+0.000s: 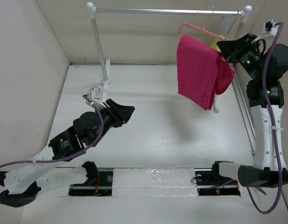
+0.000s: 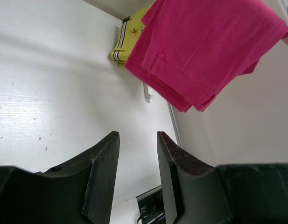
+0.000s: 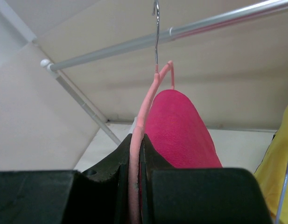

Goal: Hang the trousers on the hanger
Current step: Place the hanger at the clothesline, then reset both arms

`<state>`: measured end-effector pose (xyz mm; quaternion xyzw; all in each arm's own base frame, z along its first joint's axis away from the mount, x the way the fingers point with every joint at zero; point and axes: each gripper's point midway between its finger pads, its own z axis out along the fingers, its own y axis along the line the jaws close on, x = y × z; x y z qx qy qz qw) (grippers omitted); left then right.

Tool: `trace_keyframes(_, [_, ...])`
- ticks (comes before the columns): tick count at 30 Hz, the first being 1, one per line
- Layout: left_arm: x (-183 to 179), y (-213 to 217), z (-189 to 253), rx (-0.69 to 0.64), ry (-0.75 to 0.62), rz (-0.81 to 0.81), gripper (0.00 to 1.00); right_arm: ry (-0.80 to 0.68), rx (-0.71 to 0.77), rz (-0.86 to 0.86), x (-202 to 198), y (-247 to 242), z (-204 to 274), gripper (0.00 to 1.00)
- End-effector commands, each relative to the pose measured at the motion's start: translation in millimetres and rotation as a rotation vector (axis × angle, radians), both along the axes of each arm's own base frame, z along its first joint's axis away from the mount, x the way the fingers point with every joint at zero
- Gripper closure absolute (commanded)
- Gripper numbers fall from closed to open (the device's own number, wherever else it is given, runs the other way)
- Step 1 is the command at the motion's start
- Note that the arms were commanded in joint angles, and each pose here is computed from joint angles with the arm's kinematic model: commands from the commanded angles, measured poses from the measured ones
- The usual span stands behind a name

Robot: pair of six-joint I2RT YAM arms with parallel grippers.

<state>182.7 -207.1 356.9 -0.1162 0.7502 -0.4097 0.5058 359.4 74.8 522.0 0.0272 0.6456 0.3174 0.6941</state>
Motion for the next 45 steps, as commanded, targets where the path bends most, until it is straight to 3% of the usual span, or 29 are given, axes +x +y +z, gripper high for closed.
trace_keyframes(1, [-1.5, 0.4, 17.2, -0.022, -0.027, -0.011, 0.66, -0.319, 0.011, -0.021, -29.3, -6.2, 94.6, 1.00])
trace_keyframes(8, [-3.9, 1.0, 13.2, -0.024, -0.015, -0.019, 0.66, -0.279, 0.124, -0.112, 13.4, -22.0, 77.9, 1.00])
trace_keyframes(14, [-5.9, -7.8, 6.8, -0.021, 0.003, -0.050, 0.66, -0.263, 0.232, -0.168, 32.0, -1.9, 77.5, 1.00])
trace_keyframes(23, [-8.4, -12.1, -2.7, -0.037, 0.024, -0.068, 0.64, -0.107, 0.133, -0.248, 64.4, 36.2, 21.8, 0.99])
trace_keyframes(24, [-8.2, -11.2, -4.4, -0.034, 0.025, -0.065, 0.63, -0.093, 0.123, -0.237, 63.8, 41.4, 14.5, 0.91])
trace_keyframes(25, [-7.6, -9.1, -5.3, -0.032, 0.024, -0.056, 0.61, -0.080, 0.115, -0.235, 64.5, 42.2, 6.9, 0.73])
trace_keyframes(27, [-7.1, -8.4, -5.9, -0.032, 0.026, -0.050, 0.54, -0.051, 0.104, -0.232, 58.6, 43.8, -9.8, 0.57])
trace_keyframes(28, [-6.3, -7.7, -6.7, -0.025, 0.027, -0.045, 0.52, -0.015, 0.080, -0.240, 55.7, 44.1, -22.4, 0.45])
trace_keyframes(30, [-5.0, -7.1, -6.3, -0.016, 0.026, -0.038, 0.42, -0.001, 0.052, -0.264, 43.1, 35.7, -24.3, 0.32])
trace_keyframes(36, [-0.6, -2.8, -5.6, 0.020, 0.028, -0.006, 0.25, -0.022, -0.059, -0.281, 16.4, 5.4, -6.8, 0.27])
trace_keyframes(37, [1.2, -0.6, -5.1, 0.032, 0.027, 0.008, 0.19, -0.016, -0.105, -0.274, 14.5, 1.5, -9.7, 0.00])
trace_keyframes(40, [6.7, 5.8, -2.0, 0.066, 0.021, 0.051, 0.01, -0.067, -0.214, -0.206, -4.0, -9.3, -5.9, 0.00])
trace_keyframes(45, [16.6, 14.3, -2.9, 0.133, 0.014, 0.119, 0.01, -0.079, -0.336, -0.108, -28.5, -15.6, -18.5, 0.00])
